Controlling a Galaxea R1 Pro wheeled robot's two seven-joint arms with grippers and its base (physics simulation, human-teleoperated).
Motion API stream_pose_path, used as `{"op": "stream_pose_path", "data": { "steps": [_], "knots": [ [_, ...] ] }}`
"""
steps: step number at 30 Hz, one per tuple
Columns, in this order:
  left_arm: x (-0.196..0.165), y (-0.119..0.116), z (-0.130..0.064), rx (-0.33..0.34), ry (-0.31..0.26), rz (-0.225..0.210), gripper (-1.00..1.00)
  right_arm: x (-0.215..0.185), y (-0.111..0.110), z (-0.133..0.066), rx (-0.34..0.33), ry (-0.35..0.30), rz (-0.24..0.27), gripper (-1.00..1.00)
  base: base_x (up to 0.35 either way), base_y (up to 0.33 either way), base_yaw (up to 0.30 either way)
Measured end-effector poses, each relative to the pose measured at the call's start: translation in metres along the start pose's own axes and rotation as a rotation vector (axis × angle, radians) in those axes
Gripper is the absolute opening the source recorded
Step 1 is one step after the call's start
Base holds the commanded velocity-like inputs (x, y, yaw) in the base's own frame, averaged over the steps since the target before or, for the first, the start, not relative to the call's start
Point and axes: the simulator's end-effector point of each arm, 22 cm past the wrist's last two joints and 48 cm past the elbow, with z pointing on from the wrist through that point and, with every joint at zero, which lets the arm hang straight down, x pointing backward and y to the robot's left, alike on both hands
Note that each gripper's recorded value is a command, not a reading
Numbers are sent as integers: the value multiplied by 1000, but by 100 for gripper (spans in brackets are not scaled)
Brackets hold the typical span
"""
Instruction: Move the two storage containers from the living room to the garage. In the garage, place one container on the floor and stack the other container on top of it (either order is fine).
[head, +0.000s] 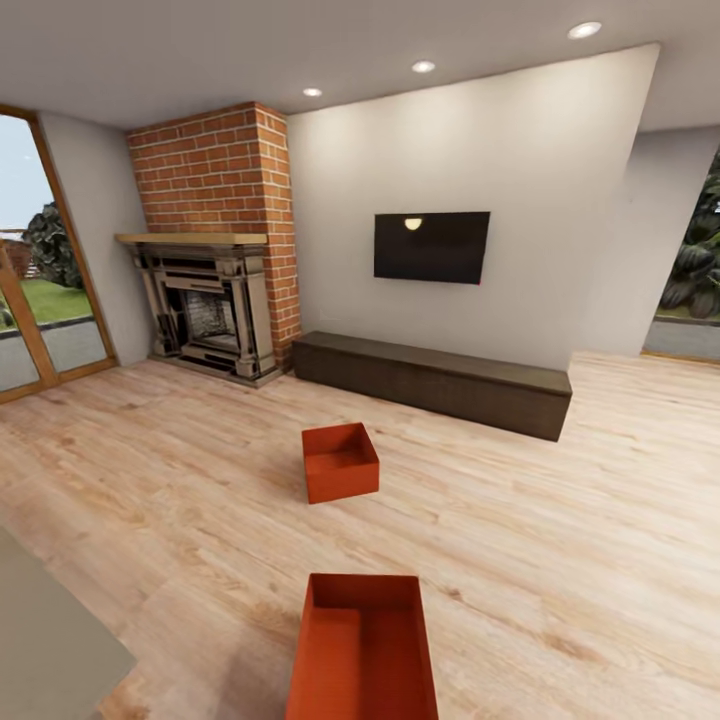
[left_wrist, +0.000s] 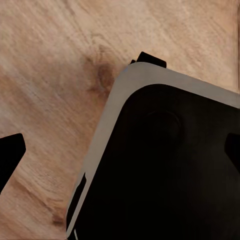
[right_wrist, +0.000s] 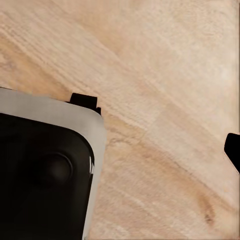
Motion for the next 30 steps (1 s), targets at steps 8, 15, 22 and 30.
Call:
{"op": "stream_pose_path", "data": {
  "steps": [8, 15, 22, 30],
  "knots": [
    [0, 0, 0, 0, -2, 0, 100, 0, 0, 0, 0, 0, 0, 100, 297, 0, 0],
    [-1, 0, 0, 0, -2, 0, 100, 0, 0, 0, 0, 1, 0, 100, 198, 0, 0],
    [-1, 0, 0, 1, -2, 0, 100, 0, 0, 0, 0, 1, -1, 100, 14, 0, 0],
    [-1, -1, 0, 2, -5, 0, 100, 1, 4, 0, -2, 9, 21, 100, 0, 0, 0]
  ]
}}
